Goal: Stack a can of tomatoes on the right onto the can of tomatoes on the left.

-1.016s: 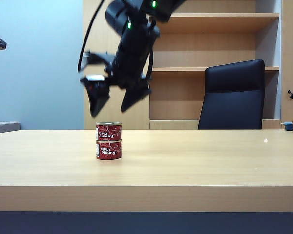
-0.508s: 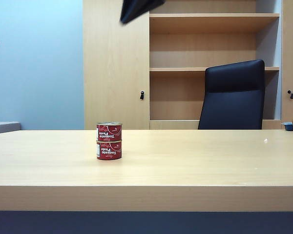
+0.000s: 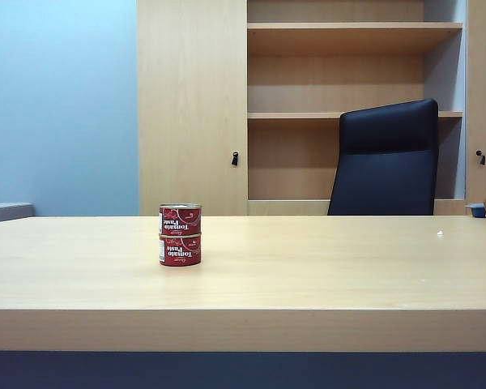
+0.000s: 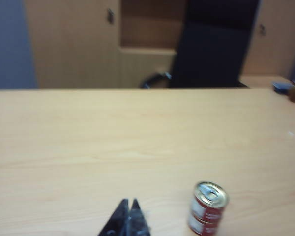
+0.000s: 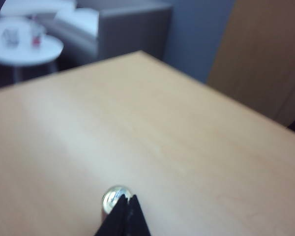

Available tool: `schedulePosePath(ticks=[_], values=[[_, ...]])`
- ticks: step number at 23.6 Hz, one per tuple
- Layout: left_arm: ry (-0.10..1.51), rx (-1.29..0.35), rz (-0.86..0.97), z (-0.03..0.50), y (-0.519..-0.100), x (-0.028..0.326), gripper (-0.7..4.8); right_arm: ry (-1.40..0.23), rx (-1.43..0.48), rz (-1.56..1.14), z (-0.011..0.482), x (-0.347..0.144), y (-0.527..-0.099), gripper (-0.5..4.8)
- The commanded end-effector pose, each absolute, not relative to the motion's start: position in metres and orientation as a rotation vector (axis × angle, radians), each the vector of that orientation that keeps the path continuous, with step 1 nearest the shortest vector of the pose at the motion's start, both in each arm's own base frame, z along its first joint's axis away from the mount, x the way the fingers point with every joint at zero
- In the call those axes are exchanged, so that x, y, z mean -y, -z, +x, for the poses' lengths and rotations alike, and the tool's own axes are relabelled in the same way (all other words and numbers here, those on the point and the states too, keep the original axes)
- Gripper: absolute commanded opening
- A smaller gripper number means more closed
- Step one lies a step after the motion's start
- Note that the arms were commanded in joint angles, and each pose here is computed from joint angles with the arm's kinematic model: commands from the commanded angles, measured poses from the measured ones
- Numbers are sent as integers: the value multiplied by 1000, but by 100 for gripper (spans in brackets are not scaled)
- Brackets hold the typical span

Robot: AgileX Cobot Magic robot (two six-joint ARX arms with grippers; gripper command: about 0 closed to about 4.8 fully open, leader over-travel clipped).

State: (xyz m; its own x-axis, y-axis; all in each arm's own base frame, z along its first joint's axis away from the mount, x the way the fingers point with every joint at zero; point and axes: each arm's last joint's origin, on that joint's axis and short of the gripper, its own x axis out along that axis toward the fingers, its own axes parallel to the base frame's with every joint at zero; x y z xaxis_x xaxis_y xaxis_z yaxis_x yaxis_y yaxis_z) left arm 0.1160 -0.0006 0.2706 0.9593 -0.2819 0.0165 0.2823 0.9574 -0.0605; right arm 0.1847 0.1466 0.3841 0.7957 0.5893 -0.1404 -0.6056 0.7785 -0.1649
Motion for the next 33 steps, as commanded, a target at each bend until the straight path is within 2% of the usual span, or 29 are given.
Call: schedulePosePath(ticks=[1, 9, 12, 18, 27, 33], values=[[244, 31, -51, 110, -264, 0, -5, -576, 37, -79, 162, -126, -385, -9], [136, 69, -48, 103, -235, -3, -5, -438, 135, 13, 106, -77, -372, -9], [77, 72, -50, 103, -218, -4, -5, -383, 136, 19, 83, -57, -370, -9], [57, 58, -53, 103, -192, -5, -5, -327, 111, 10, 52, -29, -362, -9], [-23, 20, -57, 102, -169, -7, -5, -340, 33, 17, 19, -3, -340, -9], [-21, -84, -32, 101, -159, -7, -5, -405, -141, 18, 18, -5, -315, -9]])
